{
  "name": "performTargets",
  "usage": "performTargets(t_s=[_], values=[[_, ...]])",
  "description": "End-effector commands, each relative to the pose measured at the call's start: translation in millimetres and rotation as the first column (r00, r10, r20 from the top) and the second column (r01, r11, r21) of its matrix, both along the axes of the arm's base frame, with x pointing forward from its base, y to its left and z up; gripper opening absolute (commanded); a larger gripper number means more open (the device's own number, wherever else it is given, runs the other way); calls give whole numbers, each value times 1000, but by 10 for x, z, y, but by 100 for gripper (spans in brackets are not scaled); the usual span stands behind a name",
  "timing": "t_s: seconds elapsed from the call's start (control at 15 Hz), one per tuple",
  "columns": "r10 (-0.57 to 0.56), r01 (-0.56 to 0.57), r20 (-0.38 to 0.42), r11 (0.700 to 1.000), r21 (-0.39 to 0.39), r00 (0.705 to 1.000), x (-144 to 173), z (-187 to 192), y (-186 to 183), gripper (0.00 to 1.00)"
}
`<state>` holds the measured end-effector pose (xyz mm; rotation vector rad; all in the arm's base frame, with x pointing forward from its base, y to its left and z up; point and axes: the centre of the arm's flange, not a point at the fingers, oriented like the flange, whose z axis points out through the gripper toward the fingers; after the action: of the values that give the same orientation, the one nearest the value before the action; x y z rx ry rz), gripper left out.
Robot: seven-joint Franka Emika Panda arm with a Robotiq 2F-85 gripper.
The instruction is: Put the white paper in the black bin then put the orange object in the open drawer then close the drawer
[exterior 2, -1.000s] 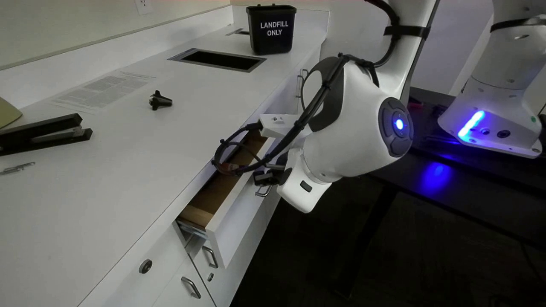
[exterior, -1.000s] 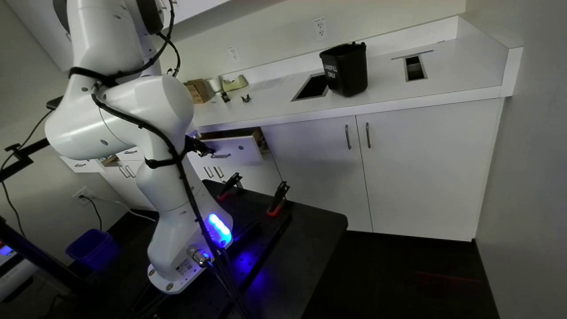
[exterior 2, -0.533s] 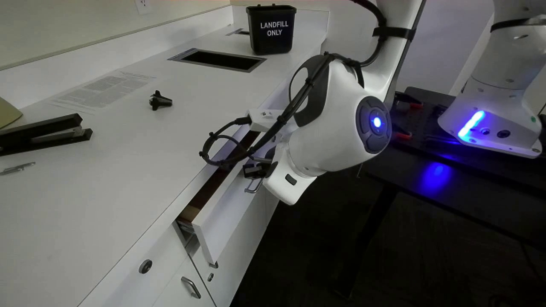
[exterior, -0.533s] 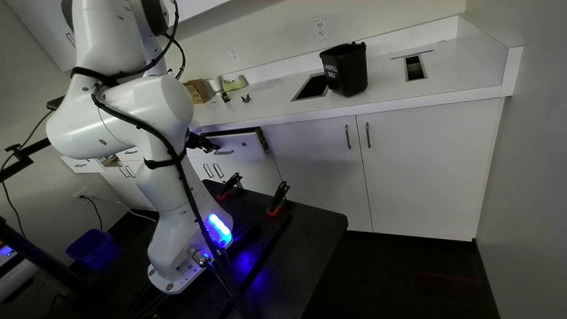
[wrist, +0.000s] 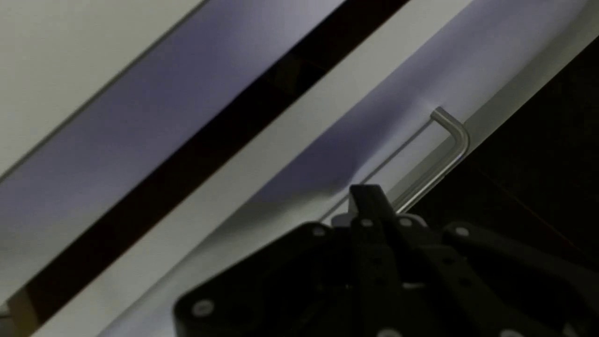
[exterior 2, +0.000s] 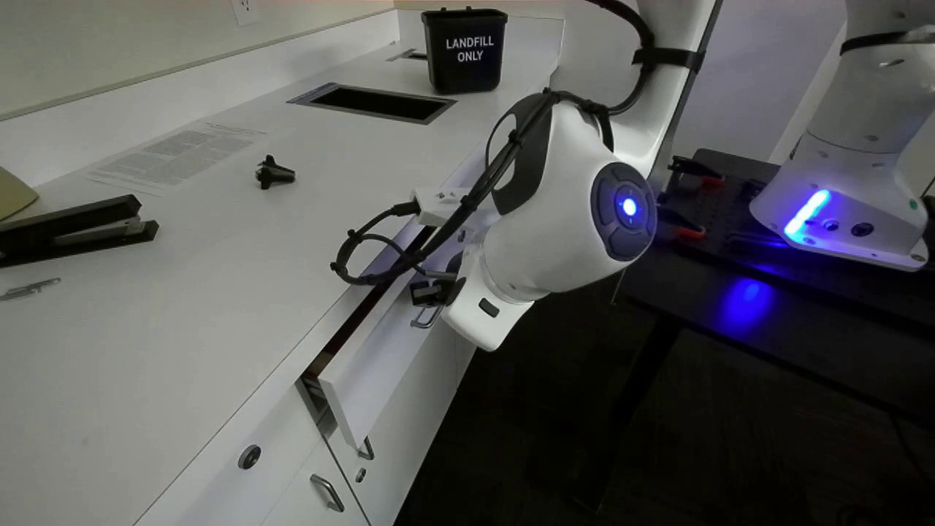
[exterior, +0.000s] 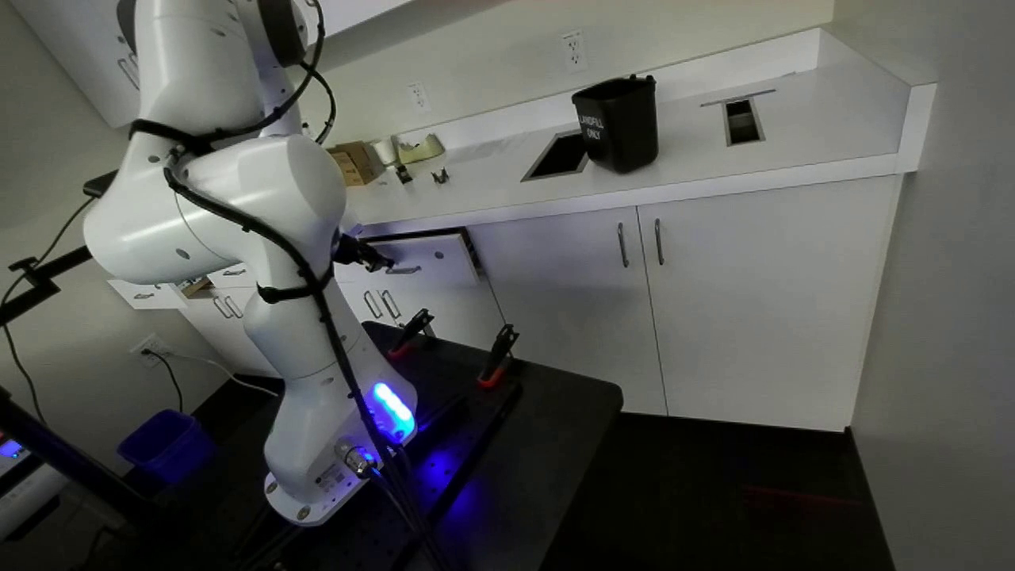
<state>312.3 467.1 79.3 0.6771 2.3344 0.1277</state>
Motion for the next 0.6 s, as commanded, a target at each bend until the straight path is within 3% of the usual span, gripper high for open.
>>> performTargets(t_s=[0.0, 0.27, 0.53], values=[[-7, 8, 11, 999, -54, 1000, -394, 475, -22, 0], [-75, 80, 53, 993, -89, 996, -773, 927, -97, 0], [-121, 124, 35, 988, -89, 992, -956, 1242, -168, 0]])
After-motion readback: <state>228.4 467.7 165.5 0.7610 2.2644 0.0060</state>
